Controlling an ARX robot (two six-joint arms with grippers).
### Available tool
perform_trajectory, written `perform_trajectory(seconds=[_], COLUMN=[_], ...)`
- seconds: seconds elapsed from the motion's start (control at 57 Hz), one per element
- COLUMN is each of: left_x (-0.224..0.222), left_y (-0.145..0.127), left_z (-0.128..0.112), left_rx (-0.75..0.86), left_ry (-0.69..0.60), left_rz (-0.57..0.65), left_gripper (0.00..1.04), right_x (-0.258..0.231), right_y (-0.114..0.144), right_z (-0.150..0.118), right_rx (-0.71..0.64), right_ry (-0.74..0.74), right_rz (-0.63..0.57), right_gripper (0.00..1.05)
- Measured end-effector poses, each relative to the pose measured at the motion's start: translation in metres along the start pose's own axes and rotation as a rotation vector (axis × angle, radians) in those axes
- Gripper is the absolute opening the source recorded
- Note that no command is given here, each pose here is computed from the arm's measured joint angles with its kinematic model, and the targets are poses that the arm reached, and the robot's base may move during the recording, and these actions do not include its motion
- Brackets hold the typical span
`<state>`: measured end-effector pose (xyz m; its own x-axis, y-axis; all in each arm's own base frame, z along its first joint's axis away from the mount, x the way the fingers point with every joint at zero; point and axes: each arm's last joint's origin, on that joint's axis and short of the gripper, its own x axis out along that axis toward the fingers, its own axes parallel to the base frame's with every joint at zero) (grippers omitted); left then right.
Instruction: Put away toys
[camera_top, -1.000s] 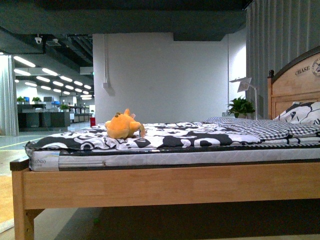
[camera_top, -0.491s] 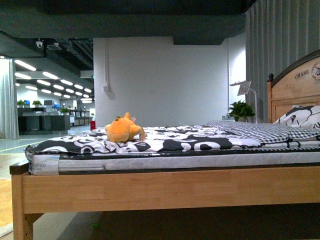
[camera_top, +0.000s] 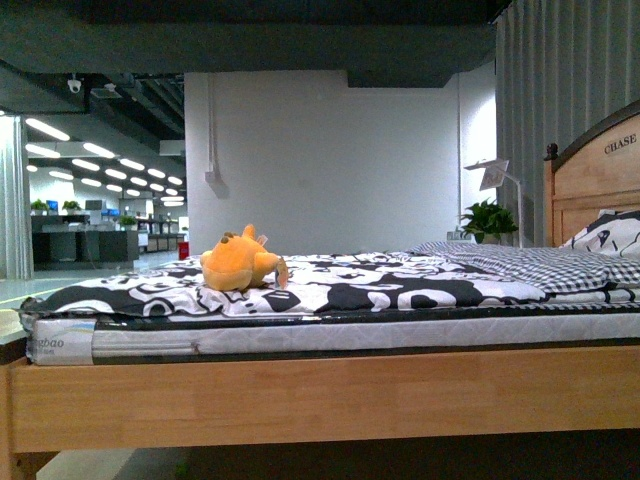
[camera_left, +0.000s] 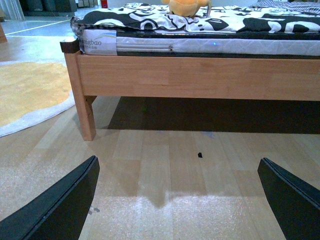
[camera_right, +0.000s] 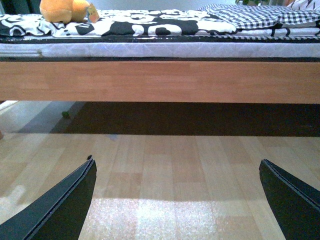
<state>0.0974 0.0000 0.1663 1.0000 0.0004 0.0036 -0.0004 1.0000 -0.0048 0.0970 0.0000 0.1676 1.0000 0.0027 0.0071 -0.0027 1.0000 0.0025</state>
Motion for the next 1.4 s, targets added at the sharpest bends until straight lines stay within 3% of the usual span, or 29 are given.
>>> perform_trajectory(seconds=[1.404], left_x=[0.0], left_y=[0.0], left_z=[0.0], left_rx=[0.0], left_ry=[0.0], left_rz=[0.0], left_gripper=[0.99], right_x=[0.0], right_y=[-0.0001], right_z=[0.0], right_rx=[0.0], right_ry=[0.0], right_rz=[-0.003], right_gripper=[0.98])
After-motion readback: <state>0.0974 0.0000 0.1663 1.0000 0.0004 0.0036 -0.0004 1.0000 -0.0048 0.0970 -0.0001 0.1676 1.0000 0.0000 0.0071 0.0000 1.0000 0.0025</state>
